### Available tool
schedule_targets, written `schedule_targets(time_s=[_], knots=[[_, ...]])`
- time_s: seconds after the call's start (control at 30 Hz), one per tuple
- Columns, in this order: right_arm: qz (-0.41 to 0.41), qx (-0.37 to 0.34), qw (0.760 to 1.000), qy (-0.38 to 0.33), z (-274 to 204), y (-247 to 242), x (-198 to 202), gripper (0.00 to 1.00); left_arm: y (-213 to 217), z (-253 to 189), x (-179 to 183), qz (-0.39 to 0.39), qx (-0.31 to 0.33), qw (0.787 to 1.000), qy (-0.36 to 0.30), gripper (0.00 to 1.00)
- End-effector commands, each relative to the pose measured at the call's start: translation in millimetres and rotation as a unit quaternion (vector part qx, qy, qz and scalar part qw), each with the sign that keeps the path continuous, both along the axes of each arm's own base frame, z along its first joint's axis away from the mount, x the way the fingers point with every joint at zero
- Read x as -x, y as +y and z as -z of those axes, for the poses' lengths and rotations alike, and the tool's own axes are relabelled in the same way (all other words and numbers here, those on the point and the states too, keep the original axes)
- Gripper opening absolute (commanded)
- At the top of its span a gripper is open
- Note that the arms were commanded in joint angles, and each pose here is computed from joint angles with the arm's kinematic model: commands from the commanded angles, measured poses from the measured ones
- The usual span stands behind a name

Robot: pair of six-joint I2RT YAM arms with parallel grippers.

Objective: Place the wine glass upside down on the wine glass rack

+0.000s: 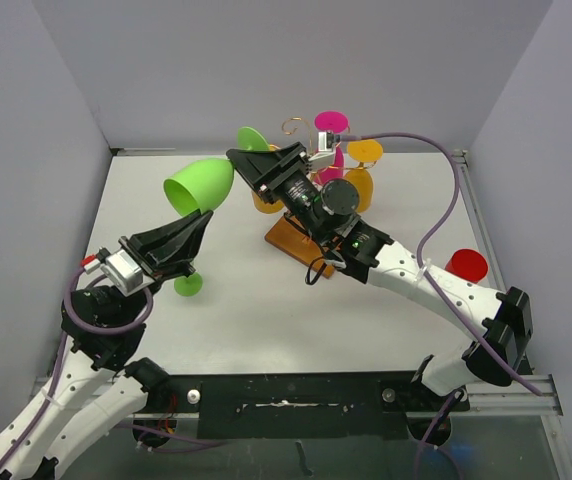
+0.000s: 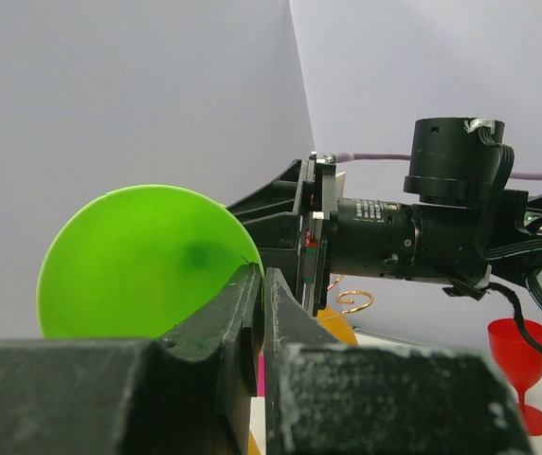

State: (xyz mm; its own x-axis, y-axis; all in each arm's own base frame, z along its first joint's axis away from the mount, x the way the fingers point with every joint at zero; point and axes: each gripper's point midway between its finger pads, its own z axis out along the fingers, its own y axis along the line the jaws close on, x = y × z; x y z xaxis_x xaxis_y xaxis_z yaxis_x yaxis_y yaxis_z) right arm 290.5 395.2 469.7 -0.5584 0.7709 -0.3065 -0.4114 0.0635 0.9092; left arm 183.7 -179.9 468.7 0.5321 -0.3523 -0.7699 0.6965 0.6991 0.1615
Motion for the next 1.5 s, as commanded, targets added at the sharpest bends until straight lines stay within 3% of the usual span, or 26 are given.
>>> schedule_targets(time_s=[0.0, 0.27, 0.47, 0.6, 0.77, 1.0, 1.2, 1.37, 1.47], knots=[[0.002, -0.054, 0.997, -0.052, -44.8, -9.0, 10.3, 0.27, 3.1, -8.6, 12.0, 0.019, 0.019, 1.000, -0.010, 0.00], [0.025, -0.061, 0.993, -0.102, -54.1, -21.0, 14.2, 0.00, 11.4, 3.9, 4.2, 0.005, 0.040, 0.998, 0.041, 0.05], [0.050, -0.036, 0.989, -0.136, -54.0, -25.9, 12.3, 0.00, 26.0, 21.0, -9.6, -0.038, 0.057, 0.994, 0.088, 0.21], [0.066, 0.005, 0.981, -0.183, -57.2, -29.9, 12.6, 0.00, 33.3, 40.5, -16.7, -0.062, 0.057, 0.989, 0.122, 0.38], [0.071, 0.040, 0.970, -0.228, -62.1, -28.4, 17.0, 0.00, 39.9, 60.0, -26.6, -0.096, 0.035, 0.980, 0.171, 0.47], [0.106, 0.070, 0.955, -0.268, -66.6, -39.2, 16.7, 0.00, 39.9, 76.5, -24.4, -0.095, 0.016, 0.975, 0.198, 0.57], [0.145, 0.091, 0.936, -0.306, -70.0, -57.6, 21.4, 0.00, 52.4, 74.4, -20.4, -0.112, 0.036, 0.974, 0.193, 0.58], [0.130, 0.124, 0.910, -0.373, -69.5, -54.1, 37.6, 0.00, 62.7, 59.5, -15.5, -0.113, 0.077, 0.972, 0.191, 0.58], [0.101, 0.157, 0.889, -0.419, -59.1, -44.2, 49.4, 0.00, 74.2, 28.3, -8.8, -0.107, 0.130, 0.966, 0.195, 0.58]])
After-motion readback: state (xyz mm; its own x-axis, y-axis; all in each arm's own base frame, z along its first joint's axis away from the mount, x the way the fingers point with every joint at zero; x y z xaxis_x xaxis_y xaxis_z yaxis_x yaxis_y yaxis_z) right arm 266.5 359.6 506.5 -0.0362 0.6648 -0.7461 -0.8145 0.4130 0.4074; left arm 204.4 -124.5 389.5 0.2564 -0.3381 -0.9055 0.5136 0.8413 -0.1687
